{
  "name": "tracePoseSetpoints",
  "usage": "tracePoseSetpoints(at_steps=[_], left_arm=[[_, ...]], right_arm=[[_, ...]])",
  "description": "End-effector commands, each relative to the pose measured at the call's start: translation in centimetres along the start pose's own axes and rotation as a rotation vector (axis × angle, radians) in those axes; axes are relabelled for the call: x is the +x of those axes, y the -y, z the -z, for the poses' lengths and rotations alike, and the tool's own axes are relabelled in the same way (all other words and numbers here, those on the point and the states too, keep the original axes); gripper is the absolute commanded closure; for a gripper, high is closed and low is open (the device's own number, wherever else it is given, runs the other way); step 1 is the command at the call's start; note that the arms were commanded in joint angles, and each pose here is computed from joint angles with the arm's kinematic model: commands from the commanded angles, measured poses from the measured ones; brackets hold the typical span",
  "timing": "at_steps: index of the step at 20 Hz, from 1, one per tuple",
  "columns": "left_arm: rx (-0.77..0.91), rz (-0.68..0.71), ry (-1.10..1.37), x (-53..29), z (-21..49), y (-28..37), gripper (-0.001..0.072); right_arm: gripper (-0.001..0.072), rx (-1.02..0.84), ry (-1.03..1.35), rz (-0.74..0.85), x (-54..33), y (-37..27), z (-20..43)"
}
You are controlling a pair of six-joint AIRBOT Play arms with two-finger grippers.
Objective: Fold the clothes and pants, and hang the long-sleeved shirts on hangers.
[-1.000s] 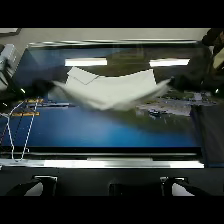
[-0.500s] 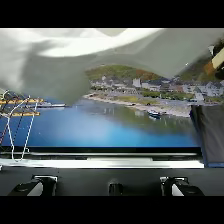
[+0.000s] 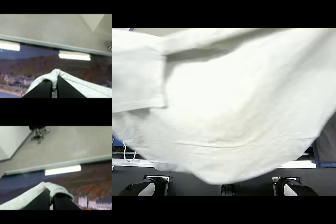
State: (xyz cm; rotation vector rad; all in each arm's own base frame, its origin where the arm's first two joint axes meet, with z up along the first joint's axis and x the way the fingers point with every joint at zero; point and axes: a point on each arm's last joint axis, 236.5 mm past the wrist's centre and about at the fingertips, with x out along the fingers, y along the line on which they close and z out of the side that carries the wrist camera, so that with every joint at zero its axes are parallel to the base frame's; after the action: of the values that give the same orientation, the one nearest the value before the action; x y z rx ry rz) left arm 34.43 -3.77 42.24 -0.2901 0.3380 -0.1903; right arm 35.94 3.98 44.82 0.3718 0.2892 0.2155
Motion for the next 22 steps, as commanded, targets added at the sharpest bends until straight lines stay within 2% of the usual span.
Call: tracePoseSetpoints(at_steps=[1,6,8,11,16,22], left_arm=[[0.004,-0.047,-0.300,10.7,7.2,-5.4,0.0691],[-0.104,-0.073,-0.625,27.7,21.8,-12.5,0.0691],[-0.146,-0.058,-0.631,33.2,26.4,-13.7,0.0691],[-0.162,-0.034,-0.584,38.2,29.5,-14.7,0.0691],[-0.110,-0.022,-0.712,37.0,32.2,-16.1,0.0691],[-0.147,0.033,-1.018,31.2,36.5,-15.1,0.0691]], right_arm=[[0.0679,0.143,-0.374,0.098,10.2,7.5,10.2],[0.0679,0.273,-0.657,0.190,23.0,17.4,23.1],[0.0679,0.313,-0.667,0.218,27.3,20.8,27.1],[0.0679,0.371,-0.619,0.229,31.7,23.8,30.3],[0.0679,0.363,-0.725,0.258,31.1,25.1,33.8],[0.0679,0.338,-1.041,0.300,25.3,24.5,38.3]])
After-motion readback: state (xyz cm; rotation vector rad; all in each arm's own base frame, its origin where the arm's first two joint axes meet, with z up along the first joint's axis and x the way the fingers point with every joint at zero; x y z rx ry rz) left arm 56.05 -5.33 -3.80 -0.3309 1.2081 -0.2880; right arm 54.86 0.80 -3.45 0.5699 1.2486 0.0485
